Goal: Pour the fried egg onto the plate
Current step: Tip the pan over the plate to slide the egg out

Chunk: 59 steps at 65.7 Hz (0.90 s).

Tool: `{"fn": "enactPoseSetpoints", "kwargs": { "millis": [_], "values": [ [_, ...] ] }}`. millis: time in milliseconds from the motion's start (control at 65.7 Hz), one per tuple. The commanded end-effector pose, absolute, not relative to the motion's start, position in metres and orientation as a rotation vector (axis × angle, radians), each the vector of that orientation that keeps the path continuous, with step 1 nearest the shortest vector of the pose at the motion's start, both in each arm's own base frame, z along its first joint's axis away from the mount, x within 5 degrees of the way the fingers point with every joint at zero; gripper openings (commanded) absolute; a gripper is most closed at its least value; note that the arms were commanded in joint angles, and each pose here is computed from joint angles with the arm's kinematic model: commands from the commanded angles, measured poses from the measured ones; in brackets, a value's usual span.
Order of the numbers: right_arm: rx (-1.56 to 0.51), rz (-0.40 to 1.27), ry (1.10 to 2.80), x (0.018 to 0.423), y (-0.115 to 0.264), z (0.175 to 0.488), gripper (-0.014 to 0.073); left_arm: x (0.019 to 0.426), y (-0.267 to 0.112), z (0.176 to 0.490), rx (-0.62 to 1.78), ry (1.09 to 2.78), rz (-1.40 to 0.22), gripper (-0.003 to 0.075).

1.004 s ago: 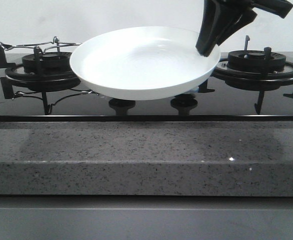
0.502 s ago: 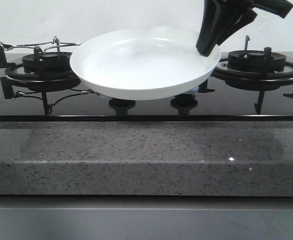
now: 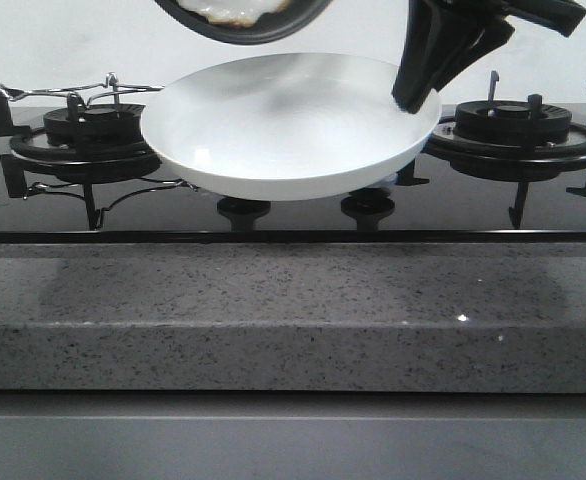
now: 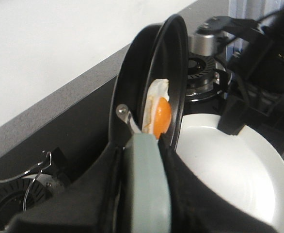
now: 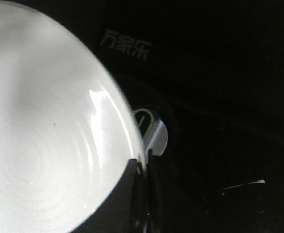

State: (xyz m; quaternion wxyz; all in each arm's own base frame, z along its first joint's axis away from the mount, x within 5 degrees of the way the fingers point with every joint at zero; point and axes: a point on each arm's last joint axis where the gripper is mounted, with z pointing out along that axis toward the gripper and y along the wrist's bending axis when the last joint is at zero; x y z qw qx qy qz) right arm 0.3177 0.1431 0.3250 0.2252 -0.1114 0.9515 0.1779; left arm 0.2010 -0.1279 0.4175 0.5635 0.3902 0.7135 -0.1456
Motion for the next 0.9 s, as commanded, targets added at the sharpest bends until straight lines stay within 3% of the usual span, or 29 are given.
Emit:
{"fn": "enactPoseSetpoints", "kwargs": {
  "millis": [0, 396, 670, 883],
  "values": [
    [-0.305, 0.518, 2.508, 0.312, 0.141, 0.351, -0.0066, 0.196, -0.125, 0.444, 0.831, 1.542, -0.313, -0.002],
    [-0.305, 0.518, 2.508, 0.312, 0.141, 0.351, -0.0066, 0.196, -0.124, 0.444, 0.81, 1.556, -0.328, -0.002],
    [-0.305, 0.518, 2.508, 0.312, 0.141, 0.351, -0.0066, 0.216, -0.087, 0.444, 0.47, 1.686, -0.393, -0.002],
    [-0.305, 0.518, 2.508, 0.312, 0.141, 0.351, -0.0066, 0.241, -0.046, 0.434, 0.132, 1.794, -0.584, -0.002]
  ]
}}
